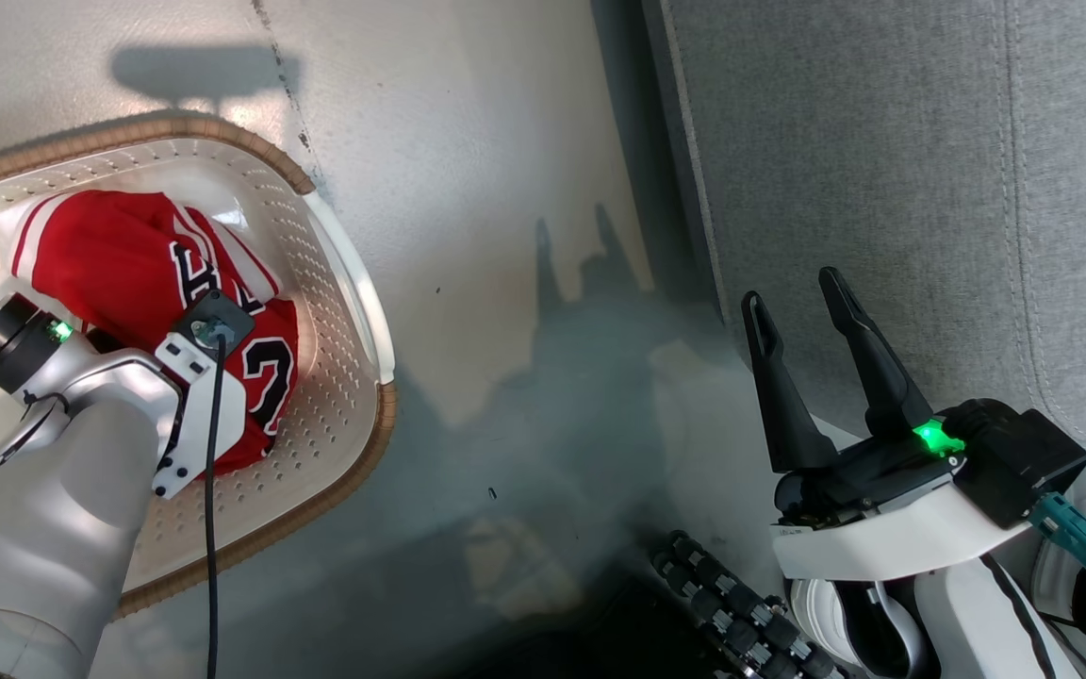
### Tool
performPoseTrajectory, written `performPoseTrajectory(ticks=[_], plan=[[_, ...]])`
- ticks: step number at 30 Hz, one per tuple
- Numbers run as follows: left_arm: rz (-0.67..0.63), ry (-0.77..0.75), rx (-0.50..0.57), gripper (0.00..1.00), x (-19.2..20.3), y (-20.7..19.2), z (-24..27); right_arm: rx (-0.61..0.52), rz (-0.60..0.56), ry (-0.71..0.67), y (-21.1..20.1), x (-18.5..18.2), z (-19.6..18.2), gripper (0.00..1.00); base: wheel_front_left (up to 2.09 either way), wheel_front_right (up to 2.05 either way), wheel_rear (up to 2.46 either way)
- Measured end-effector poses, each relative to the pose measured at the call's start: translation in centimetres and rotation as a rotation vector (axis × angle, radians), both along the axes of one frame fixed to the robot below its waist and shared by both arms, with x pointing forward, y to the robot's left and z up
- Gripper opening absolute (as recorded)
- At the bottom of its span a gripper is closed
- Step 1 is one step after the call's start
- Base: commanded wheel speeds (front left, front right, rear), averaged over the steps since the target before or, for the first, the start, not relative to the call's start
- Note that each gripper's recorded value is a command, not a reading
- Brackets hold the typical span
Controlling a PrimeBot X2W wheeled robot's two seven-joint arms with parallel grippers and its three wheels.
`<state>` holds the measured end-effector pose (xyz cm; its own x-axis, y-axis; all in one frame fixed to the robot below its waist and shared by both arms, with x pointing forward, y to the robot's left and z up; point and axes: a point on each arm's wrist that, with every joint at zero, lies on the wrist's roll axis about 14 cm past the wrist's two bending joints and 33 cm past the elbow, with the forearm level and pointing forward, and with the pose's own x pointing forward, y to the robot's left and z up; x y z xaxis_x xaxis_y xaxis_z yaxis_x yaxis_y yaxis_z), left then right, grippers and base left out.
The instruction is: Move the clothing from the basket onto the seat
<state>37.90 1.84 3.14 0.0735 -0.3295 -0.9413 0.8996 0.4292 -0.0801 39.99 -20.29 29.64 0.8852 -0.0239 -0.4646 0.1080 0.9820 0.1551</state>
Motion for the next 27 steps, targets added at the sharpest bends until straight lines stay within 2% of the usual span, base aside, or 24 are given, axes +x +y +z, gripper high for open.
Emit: performPoseTrajectory(ticks=[6,7,8,9,16,27], plan=[[0.0,0.007,0.015,1.0,0.2,0.2,-0.3,-0.001,0.01,0.011,0.2,0.0,-0.5,1.0,0.02,0.02,0.02],[0.002,0.011,0.014,0.86,0.1,0.2,-0.3,-0.002,0.012,0.012,0.2,0.0,-0.6,1.0,0.01,0.01,0.01],[0.004,0.015,0.017,0.36,0.1,0.3,-0.4,-0.002,0.014,0.014,0.3,0.0,-0.7,1.0,0.01,0.01,0.01],[0.003,0.02,0.018,0.0,0.0,0.3,-0.4,-0.001,0.015,0.015,0.3,0.0,-0.7,1.0,0.0,0.0,0.0],[0.005,0.057,0.031,0.0,-0.2,0.5,-0.5,-0.002,0.021,0.009,0.4,0.3,-0.7,1.0,0.0,0.0,0.0],[0.053,0.064,0.01,0.0,0.4,0.6,0.8,-0.033,0.03,-0.067,-0.5,2.2,1.5,1.0,0.0,0.0,0.0]])
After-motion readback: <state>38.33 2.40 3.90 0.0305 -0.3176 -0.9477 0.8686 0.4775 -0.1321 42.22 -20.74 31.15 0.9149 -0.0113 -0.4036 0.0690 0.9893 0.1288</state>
